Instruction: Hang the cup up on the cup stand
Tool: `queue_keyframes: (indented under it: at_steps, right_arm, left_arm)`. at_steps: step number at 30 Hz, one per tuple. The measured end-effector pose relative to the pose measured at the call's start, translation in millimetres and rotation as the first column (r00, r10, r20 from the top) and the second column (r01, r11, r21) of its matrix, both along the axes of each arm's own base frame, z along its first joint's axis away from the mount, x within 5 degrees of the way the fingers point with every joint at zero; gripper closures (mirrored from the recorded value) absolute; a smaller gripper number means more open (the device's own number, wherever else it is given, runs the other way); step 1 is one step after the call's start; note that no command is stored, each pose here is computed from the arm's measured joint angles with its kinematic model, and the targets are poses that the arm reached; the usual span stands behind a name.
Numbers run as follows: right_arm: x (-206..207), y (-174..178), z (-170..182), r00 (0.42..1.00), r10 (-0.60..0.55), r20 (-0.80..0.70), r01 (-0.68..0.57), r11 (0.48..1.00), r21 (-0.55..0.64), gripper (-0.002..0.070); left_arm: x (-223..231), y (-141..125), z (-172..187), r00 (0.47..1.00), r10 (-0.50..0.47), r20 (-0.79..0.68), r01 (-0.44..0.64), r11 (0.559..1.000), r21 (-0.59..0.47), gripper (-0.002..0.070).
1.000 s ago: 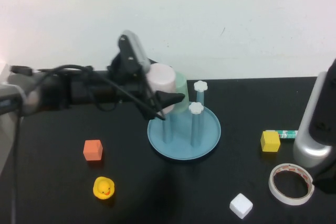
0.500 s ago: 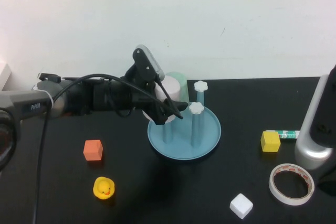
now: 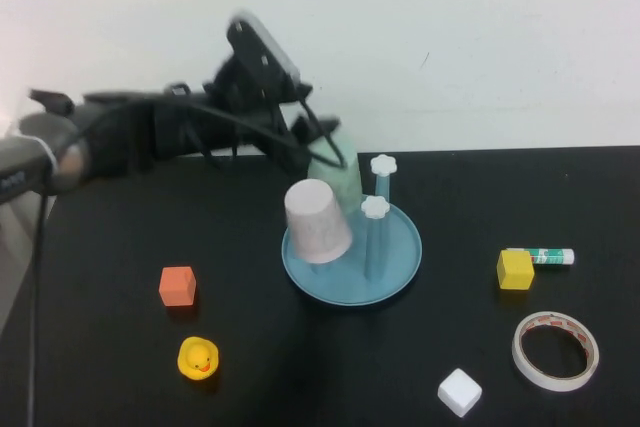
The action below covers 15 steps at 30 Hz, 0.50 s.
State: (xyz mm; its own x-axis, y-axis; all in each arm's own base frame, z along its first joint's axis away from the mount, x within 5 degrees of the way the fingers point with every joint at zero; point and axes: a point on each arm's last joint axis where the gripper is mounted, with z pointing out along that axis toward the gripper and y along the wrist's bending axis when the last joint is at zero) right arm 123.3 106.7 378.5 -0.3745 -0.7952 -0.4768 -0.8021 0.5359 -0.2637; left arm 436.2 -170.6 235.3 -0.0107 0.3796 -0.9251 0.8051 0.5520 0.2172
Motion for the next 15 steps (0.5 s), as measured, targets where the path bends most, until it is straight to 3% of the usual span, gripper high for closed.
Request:
queue_keyframes:
  at_steps: [2,5,7,11,15]
  right_arm:
    - [-7.3,-7.2,-2.6,1.000,-0.009,0.029,0.008,0.999,0.038,0.0671]
    - [-18.0,-17.2,-12.3,0.996,-0.013,0.086,0.004,0.994,0.106,0.0671]
    - [-25.6,-23.7,-23.3,0.993,-0.009,0.119,-0.008,0.989,0.146,0.0671]
    - [-39.4,-33.8,-59.5,0.985,-0.002,0.175,-0.039,0.973,0.228,0.0671]
    - [-49.9,-40.9,-96.2,0.982,0.002,0.189,-0.055,0.960,0.276,0.0671]
  left_arm:
    - [-4.6,3.7,24.6,0.999,0.047,0.025,-0.046,0.999,-0.020,0.0327]
    - [-14.7,14.6,65.1,0.986,0.142,0.081,-0.142,0.990,-0.014,0.0534]
    - [-26.3,22.2,94.3,0.974,0.193,0.118,-0.192,0.981,-0.025,0.0615]
    - [-67.7,39.2,152.6,0.945,0.257,0.205,-0.251,0.967,-0.055,0.0662]
    - [-118.2,54.4,183.4,0.929,0.268,0.255,-0.262,0.963,-0.061,0.0671]
